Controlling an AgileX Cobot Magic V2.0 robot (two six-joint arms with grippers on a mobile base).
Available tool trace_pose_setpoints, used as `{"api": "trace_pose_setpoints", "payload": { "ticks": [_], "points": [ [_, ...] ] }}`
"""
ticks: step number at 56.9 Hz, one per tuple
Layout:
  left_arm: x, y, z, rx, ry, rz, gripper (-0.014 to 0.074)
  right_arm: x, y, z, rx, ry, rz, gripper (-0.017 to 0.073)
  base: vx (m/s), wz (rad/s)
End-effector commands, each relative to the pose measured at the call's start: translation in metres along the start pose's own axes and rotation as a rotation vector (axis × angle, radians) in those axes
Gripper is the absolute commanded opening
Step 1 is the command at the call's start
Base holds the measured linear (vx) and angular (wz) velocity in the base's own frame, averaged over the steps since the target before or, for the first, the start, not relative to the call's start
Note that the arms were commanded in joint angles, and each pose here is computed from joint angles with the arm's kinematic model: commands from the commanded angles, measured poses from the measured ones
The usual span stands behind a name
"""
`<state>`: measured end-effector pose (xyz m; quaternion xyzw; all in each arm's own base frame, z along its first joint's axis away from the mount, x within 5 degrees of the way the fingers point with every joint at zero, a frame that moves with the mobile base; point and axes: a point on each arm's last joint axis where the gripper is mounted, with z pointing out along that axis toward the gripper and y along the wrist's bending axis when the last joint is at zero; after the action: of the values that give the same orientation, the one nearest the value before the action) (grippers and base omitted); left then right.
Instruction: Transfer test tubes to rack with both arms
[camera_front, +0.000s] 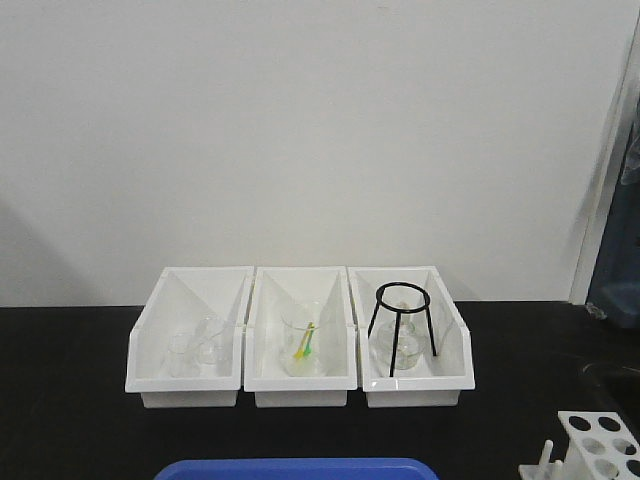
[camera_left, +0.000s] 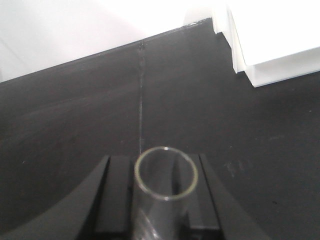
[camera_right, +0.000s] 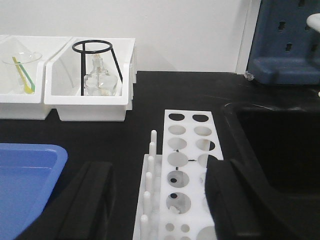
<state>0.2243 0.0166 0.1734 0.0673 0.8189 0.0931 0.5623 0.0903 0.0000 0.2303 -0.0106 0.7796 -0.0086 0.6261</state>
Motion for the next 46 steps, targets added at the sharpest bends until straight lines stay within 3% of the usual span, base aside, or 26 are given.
{"api": "trace_pose_setpoints", "payload": {
  "ticks": [1, 11, 24, 46],
  "points": [
    [-0.018, 0.006, -0.001, -0.039, -0.122, -0.014, 0.0117, -0.017, -0.001, 0.000, 0.006, -0.095, -0.007, 0.0443, 0.00, 0.00],
    [-0.018, 0.007, -0.001, -0.050, -0.119, -0.028, -0.0023, -0.017, -0.001, 0.000, 0.006, -0.095, -0.006, 0.0427, 0.00, 0.00],
    [-0.022, 0.013, -0.005, -0.103, -0.134, -0.089, -0.0020, -0.017, -0.001, 0.000, 0.006, -0.096, -0.006, 0.0425, 0.00, 0.00],
    [-0.054, 0.021, -0.041, -0.126, -0.288, -0.106, -0.0017, -0.017, -0.001, 0.000, 0.005, -0.096, -0.004, 0.0425, 0.00, 0.00]
  ]
}}
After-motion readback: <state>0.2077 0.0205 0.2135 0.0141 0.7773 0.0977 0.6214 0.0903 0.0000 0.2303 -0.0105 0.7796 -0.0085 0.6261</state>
